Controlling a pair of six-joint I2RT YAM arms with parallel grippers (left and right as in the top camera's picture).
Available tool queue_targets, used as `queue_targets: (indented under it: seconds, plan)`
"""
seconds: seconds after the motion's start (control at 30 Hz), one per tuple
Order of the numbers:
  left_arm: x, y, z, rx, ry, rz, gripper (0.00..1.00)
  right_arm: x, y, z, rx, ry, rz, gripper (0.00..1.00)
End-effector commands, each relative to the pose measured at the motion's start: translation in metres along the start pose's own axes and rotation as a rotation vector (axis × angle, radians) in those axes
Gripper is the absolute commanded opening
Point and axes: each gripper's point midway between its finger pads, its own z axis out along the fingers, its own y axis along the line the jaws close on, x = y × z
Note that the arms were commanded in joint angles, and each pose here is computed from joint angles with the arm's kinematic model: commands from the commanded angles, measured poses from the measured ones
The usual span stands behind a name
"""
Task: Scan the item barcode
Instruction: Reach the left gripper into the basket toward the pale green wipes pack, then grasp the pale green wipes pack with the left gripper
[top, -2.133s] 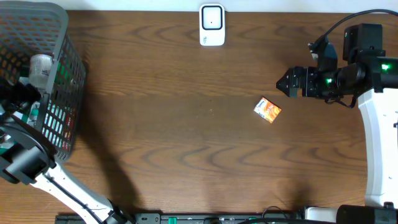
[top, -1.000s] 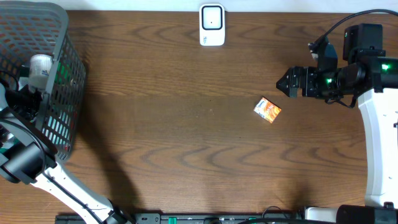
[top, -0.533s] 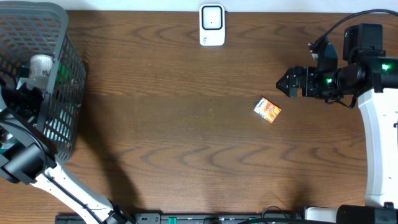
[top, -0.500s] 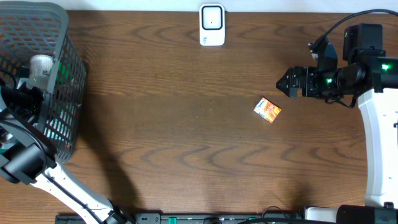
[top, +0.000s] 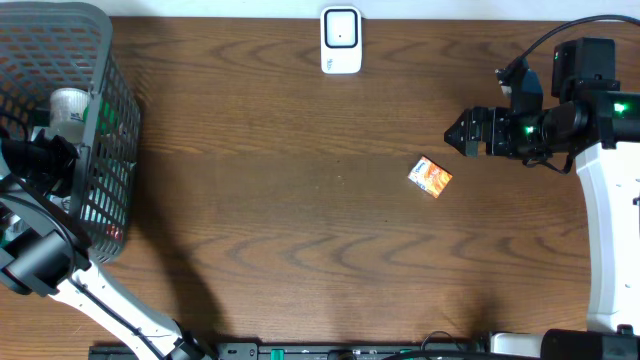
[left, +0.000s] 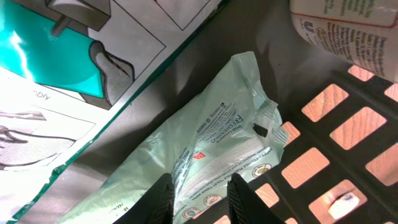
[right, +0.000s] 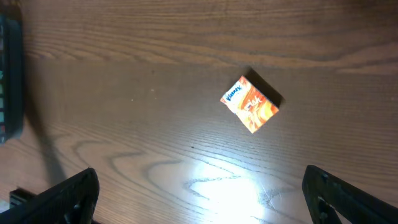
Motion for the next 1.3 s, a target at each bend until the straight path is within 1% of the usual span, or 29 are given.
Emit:
queue_targets:
  seconds: [0.0,0.03,0.2,0.3,0.37,0.4,0.53,0.63,0.67,0.8,1.0,1.03,1.07,1.13,1.2,1.23,1.27]
  plan:
    - [0.006,-0.005,0.009,0.032,0.035,0.027,0.29,-0.004,0.003,-0.004,-0.005,-0.015,-0.002,0.99]
    - [0.006,-0.003,0.012,0.032,0.036,0.028,0.3,-0.004,0.003,-0.004,-0.005,-0.015,-0.002,0.99]
    - [-0.001,0.001,0.023,0.033,0.014,0.041,0.42,-0.004,0.003,-0.004,-0.005,-0.015,-0.002,0.99]
    - [-0.002,0.0,0.024,0.038,0.01,0.044,0.45,-0.004,0.003,-0.004,-0.005,-0.015,-0.002,0.99]
    - [0.0,-0.007,0.024,0.078,0.018,0.041,0.45,-0.004,0.003,-0.004,-0.005,-0.015,-0.002,0.99]
    - [0.002,-0.013,0.023,0.116,0.025,0.037,0.45,-0.004,0.003,-0.004,-0.005,-0.015,-0.002,0.99]
    - [0.005,-0.041,0.011,0.293,0.024,0.07,0.33,-0.004,0.003,-0.004,-0.005,-0.015,-0.002,0.99]
    - [0.006,-0.058,0.001,0.407,0.02,0.077,0.32,-0.004,0.003,-0.004,-0.005,-0.015,-0.002,0.99]
    - [0.006,-0.06,-0.001,0.423,0.018,0.076,0.32,-0.004,0.003,-0.004,-0.005,-0.015,-0.002,0.99]
    - [0.005,-0.059,0.0,0.418,0.005,0.135,0.32,-0.004,0.003,-0.004,-0.005,-0.015,-0.002,0.99]
    - [0.004,-0.041,0.011,0.289,0.007,0.167,0.33,-0.004,0.003,-0.004,-0.005,-0.015,-0.002,0.99]
    - [0.004,-0.041,0.012,0.288,0.007,0.17,0.39,-0.004,0.003,-0.004,-0.005,-0.015,-0.002,0.99]
    - [0.003,-0.042,0.012,0.288,0.002,0.176,0.41,-0.004,0.003,-0.004,-0.005,-0.015,-0.002,0.99]
    - [-0.004,-0.045,0.01,0.281,-0.027,0.201,0.42,-0.004,0.003,-0.004,-0.005,-0.015,-0.002,0.99]
    - [-0.008,-0.045,0.009,0.245,-0.041,0.22,0.47,-0.004,0.003,-0.004,-0.005,-0.015,-0.002,0.99]
    - [-0.01,-0.045,0.007,0.214,-0.05,0.233,0.51,-0.004,0.003,-0.004,-0.005,-0.015,-0.002,0.99]
    - [-0.012,-0.043,0.005,0.173,-0.057,0.247,0.53,-0.004,0.003,-0.004,-0.005,-0.015,-0.002,0.99]
